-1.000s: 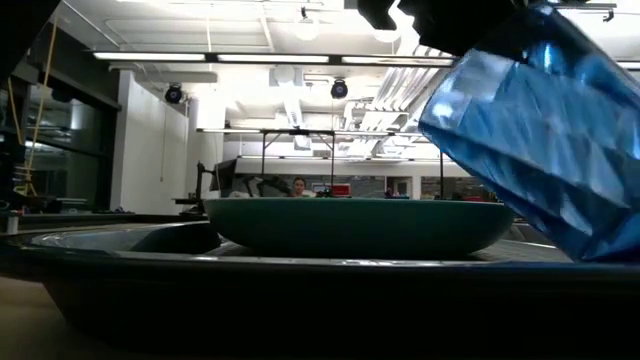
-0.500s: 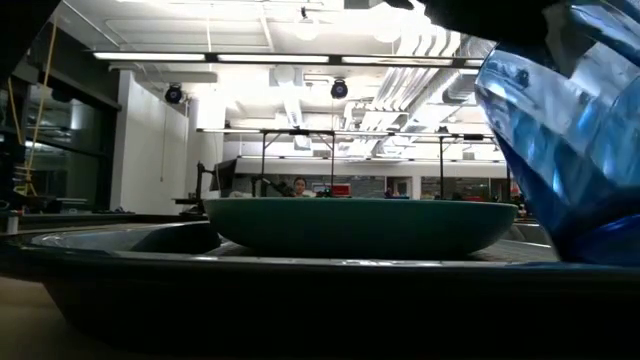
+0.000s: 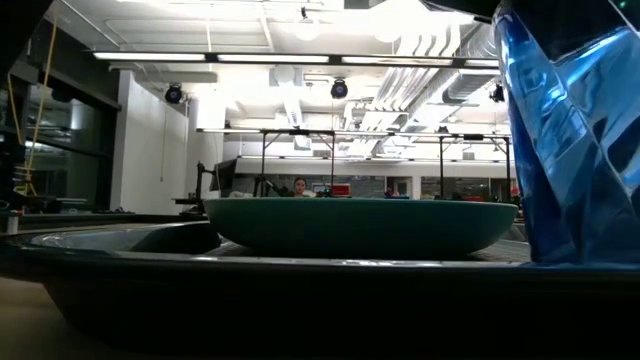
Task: Pick and place plate/cup/fork/spoon on tray
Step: Put the blue cup to the top right of the blue plate on the black tray, then return to Home Position
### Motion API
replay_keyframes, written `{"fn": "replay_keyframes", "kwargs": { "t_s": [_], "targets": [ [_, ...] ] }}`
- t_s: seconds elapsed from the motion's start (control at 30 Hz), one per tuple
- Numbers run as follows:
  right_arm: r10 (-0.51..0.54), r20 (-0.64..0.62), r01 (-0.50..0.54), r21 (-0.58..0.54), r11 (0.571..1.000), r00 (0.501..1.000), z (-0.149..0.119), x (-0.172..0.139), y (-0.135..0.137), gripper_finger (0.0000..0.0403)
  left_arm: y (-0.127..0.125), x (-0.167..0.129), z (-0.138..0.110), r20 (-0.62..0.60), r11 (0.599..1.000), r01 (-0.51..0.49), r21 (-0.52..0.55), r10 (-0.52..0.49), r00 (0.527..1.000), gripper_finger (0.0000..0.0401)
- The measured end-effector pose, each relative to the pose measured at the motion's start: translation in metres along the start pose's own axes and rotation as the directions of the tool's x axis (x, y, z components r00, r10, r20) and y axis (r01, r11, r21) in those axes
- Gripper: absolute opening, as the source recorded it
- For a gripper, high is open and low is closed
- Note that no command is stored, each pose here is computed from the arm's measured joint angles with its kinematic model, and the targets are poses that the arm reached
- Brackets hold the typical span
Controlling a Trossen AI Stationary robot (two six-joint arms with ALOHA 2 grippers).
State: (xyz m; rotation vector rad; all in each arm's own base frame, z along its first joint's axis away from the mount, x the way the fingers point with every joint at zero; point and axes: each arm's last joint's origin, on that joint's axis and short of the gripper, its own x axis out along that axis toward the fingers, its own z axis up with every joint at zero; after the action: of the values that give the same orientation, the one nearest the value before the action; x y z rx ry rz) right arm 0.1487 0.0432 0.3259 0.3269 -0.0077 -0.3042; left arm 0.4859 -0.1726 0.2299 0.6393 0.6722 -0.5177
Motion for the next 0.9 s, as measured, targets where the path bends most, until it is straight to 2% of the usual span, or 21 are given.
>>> {"fn": "replay_keyframes", "kwargs": {
  "t_s": [0.17, 0.3, 0.47, 0.6, 0.73, 0.9],
  "targets": [
    [0.000, 0.000, 0.000, 0.000, 1.000, 1.000, 0.000, 0.000, 0.000, 0.0204, 0.001, -0.001, 0.000, -0.011, 1.000, -0.019, 0.017, 0.019, 1.000, 0.0209],
    [0.000, -0.001, 0.000, -0.001, 1.000, 1.000, 0.000, 0.000, 0.000, 0.0204, 0.009, -0.013, 0.001, -0.040, 0.997, -0.082, 0.013, 0.083, 0.996, 0.0209],
    [-0.002, -0.005, 0.002, -0.005, 1.000, 1.000, -0.001, 0.000, 0.000, 0.0204, 0.019, -0.034, -0.003, -0.100, 0.996, -0.085, -0.037, 0.081, 0.992, 0.0209],
    [-0.004, -0.010, 0.004, -0.009, 1.000, 1.000, -0.001, 0.000, 0.000, 0.0204, 0.031, -0.060, -0.007, -0.138, 0.987, -0.096, -0.130, 0.078, 0.987, 0.0209],
    [-0.006, -0.015, 0.006, -0.011, 1.000, 1.000, -0.002, 0.000, -0.001, 0.0204, 0.041, -0.088, -0.019, -0.239, 0.967, -0.091, -0.240, 0.032, 0.970, 0.0209],
    [-0.009, -0.022, 0.008, -0.017, 1.000, 1.000, -0.002, 0.000, -0.001, 0.0204, 0.058, -0.137, -0.038, -0.324, 0.901, -0.139, -0.411, -0.002, 0.946, 0.0209]
  ]
}}
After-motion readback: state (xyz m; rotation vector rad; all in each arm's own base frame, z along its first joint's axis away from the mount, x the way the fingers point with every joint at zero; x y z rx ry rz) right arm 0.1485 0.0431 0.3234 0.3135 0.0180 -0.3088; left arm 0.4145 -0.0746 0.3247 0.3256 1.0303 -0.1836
